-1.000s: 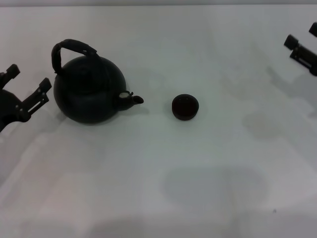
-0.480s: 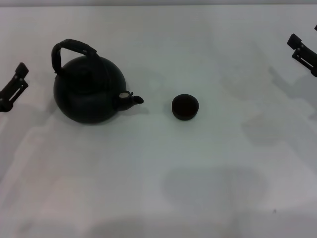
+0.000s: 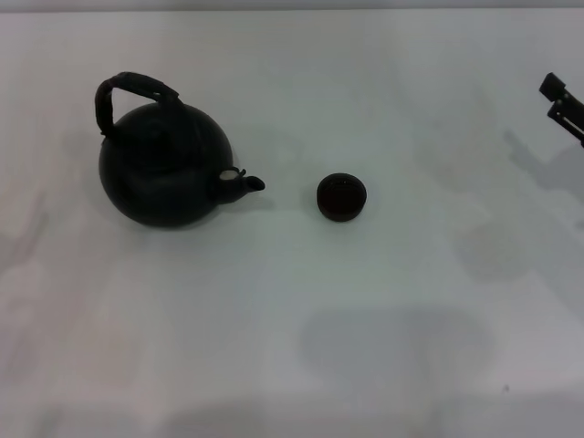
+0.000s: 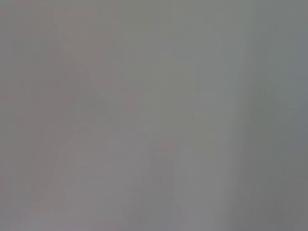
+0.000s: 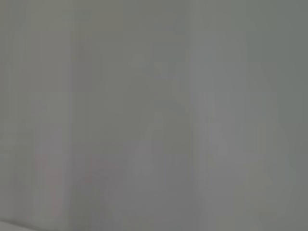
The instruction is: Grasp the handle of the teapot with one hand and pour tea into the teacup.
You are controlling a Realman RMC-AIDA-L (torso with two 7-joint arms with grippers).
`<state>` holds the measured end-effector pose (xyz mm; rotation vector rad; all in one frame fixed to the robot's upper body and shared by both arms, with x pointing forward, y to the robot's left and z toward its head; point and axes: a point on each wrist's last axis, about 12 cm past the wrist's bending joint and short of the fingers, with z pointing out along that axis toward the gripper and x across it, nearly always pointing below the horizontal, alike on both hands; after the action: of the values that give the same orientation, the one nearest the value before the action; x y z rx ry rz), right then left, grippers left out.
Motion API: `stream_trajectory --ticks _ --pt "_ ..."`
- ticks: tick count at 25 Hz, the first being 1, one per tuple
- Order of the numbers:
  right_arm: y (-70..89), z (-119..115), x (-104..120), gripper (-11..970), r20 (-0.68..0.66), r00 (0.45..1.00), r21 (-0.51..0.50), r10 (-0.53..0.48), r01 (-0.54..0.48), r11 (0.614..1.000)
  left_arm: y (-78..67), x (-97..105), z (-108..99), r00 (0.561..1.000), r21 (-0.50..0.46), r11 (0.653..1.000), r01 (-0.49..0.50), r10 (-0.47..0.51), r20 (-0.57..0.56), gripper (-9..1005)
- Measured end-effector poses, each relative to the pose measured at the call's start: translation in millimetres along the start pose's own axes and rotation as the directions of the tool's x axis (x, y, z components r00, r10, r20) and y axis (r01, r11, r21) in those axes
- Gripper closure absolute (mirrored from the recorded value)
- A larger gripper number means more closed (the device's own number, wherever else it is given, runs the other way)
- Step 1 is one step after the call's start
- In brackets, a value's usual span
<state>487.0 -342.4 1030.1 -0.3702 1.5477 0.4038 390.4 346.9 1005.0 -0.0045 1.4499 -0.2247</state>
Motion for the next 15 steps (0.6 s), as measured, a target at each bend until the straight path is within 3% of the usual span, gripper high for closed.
stream_trajectory --ticks 7,15 --pt "-0.7 -2 1 111 0.002 1.0 0.012 0.008 -0.008 1.0 13.1 -4 -18 1.0 -0.103 0.995 -0.004 0.005 0.015 155" --pt "2.1 -8 4 112 0.014 0.999 0.029 0.036 -0.036 0.999 17.7 1 0 1.0 -0.128 0.992 -0.004 0.002 -0.017 156"
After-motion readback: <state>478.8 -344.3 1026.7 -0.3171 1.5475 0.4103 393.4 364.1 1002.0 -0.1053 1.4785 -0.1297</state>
